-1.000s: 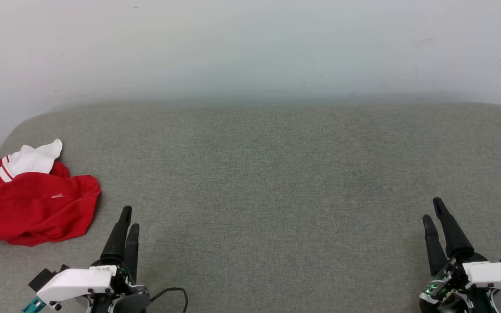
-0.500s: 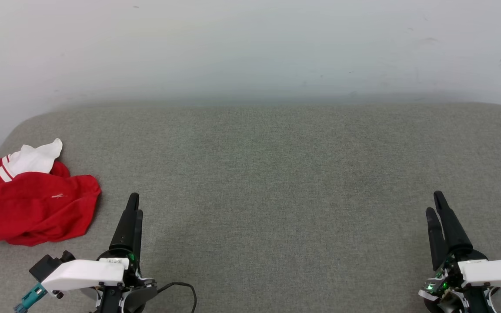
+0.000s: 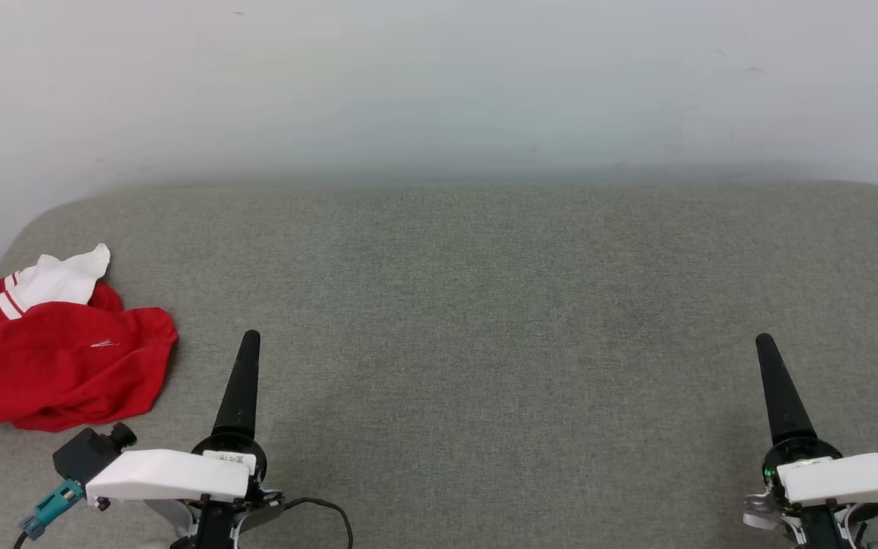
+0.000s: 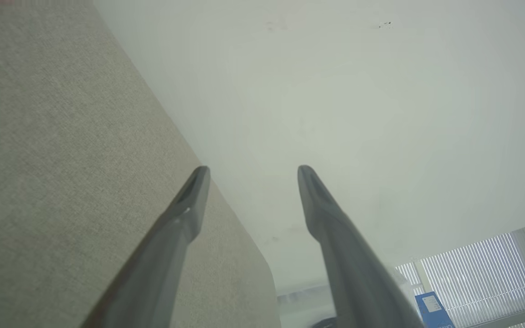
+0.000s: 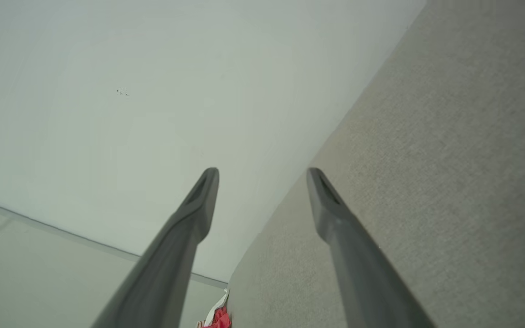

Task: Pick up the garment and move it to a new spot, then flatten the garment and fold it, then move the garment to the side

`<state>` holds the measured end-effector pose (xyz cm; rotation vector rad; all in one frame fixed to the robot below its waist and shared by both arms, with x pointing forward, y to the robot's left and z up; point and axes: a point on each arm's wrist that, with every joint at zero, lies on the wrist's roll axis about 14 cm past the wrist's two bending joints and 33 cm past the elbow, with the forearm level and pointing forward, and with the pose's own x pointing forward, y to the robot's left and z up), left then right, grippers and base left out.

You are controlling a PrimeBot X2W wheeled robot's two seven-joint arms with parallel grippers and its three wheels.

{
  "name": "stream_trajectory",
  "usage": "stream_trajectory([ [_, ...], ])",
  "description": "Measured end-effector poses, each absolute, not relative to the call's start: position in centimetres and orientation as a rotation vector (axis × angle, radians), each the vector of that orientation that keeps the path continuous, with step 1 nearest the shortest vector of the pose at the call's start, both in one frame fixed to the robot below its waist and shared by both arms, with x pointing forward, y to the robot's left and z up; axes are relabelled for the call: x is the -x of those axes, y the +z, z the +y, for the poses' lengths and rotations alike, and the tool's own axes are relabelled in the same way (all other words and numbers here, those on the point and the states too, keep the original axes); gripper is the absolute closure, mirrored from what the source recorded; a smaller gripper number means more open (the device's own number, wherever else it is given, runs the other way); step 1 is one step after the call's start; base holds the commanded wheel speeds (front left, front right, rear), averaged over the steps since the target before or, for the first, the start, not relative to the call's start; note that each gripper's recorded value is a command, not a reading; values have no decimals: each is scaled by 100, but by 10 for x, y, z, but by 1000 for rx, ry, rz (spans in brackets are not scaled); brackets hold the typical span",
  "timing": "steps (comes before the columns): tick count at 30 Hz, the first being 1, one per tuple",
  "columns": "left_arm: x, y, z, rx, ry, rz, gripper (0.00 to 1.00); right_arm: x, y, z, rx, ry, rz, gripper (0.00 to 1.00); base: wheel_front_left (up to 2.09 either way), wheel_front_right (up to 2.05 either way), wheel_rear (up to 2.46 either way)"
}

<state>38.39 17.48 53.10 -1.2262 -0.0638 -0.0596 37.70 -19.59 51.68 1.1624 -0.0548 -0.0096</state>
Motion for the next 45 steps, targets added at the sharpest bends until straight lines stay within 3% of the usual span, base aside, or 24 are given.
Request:
stream_trajectory([
  [21,-381,537,168,778,-81,-98,0,-375,538,-184,-648,59,-80,0,0,0,0],
  [45,-378,540,163,385,-99,-132,0,-371,545,-176,-281,89,-74,0,0,0,0],
])
